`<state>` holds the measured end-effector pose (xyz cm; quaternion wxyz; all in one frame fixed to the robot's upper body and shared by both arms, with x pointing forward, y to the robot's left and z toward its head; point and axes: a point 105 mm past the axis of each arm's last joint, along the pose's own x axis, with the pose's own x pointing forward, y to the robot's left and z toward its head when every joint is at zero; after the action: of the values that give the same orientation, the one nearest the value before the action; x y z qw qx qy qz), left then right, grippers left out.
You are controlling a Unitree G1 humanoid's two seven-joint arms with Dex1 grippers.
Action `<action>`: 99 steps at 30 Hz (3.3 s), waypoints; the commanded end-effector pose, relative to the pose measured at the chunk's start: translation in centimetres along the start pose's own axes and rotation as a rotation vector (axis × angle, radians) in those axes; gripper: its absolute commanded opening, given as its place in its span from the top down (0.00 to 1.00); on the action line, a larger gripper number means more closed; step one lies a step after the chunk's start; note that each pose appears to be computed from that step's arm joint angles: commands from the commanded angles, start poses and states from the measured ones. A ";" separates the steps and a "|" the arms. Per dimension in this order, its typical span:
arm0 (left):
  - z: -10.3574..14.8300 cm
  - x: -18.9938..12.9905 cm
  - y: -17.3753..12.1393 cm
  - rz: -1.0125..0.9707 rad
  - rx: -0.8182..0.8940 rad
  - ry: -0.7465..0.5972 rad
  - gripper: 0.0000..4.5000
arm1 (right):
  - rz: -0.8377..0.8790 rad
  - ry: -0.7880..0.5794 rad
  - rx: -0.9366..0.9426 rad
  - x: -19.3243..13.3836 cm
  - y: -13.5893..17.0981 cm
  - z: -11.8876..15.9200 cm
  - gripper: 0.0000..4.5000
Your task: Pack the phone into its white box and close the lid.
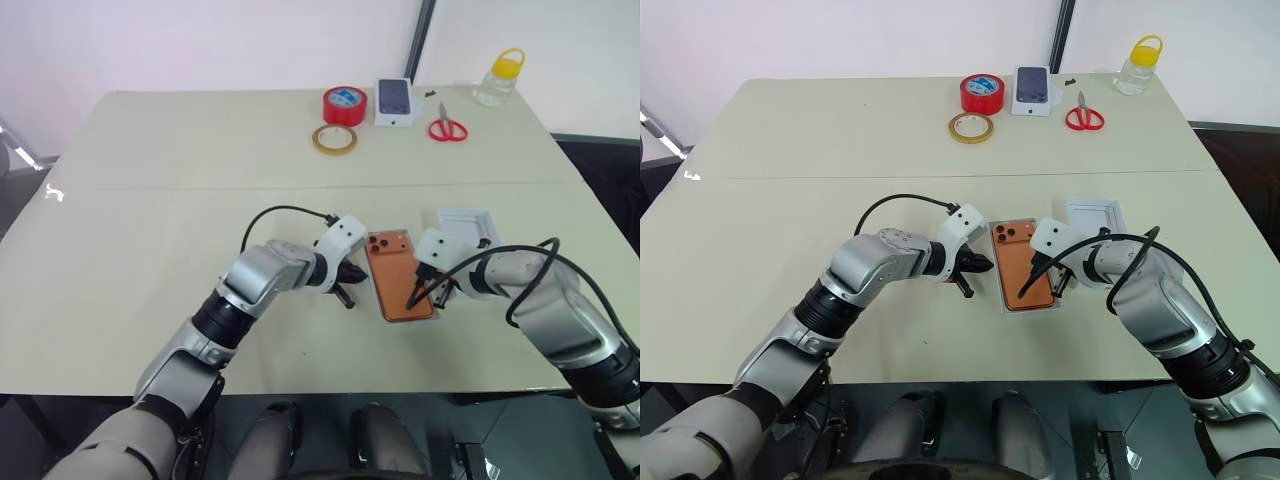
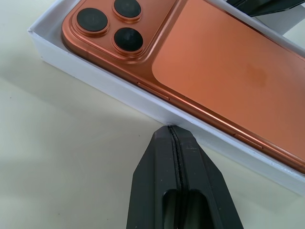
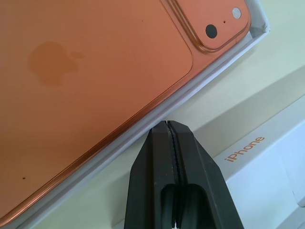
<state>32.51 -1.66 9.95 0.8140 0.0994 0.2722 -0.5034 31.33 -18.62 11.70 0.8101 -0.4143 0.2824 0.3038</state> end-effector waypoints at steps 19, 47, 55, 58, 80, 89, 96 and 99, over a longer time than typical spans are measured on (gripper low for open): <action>0.6 -9.7 4.0 0.102 0.221 -0.365 1.00 | -0.048 0.002 0.612 -3.4 -5.6 -1.0 0.35; -1.3 -12.2 2.9 0.062 0.307 -0.443 1.00 | -0.018 -0.293 0.971 -3.6 -8.2 4.8 0.99; -1.1 -14.9 7.8 0.297 0.235 -0.484 1.00 | 0.675 -0.611 0.938 -5.4 -1.1 14.3 0.99; -1.1 -15.3 8.0 0.307 0.232 -0.488 1.00 | 0.771 -0.606 1.005 -5.7 1.5 15.2 0.99; 1.2 -8.0 3.5 0.078 0.228 -0.464 1.00 | 0.468 -0.416 1.121 -3.7 2.3 10.5 0.12; 2.5 -5.2 1.2 -0.023 0.222 -0.463 1.00 | 0.127 -0.327 0.855 -5.0 -2.8 7.7 0.12; 3.1 -5.2 1.6 0.012 0.221 -0.479 1.00 | -0.031 -0.286 0.600 -4.4 -4.4 6.5 0.75; 3.0 -6.4 3.7 0.112 0.175 -0.483 1.00 | -0.091 -0.283 0.439 -4.2 -4.5 6.5 0.99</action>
<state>33.47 2.17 14.26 0.8506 0.0609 0.0331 -0.5212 33.03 -16.70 18.61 0.9242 -0.1415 0.2555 0.2459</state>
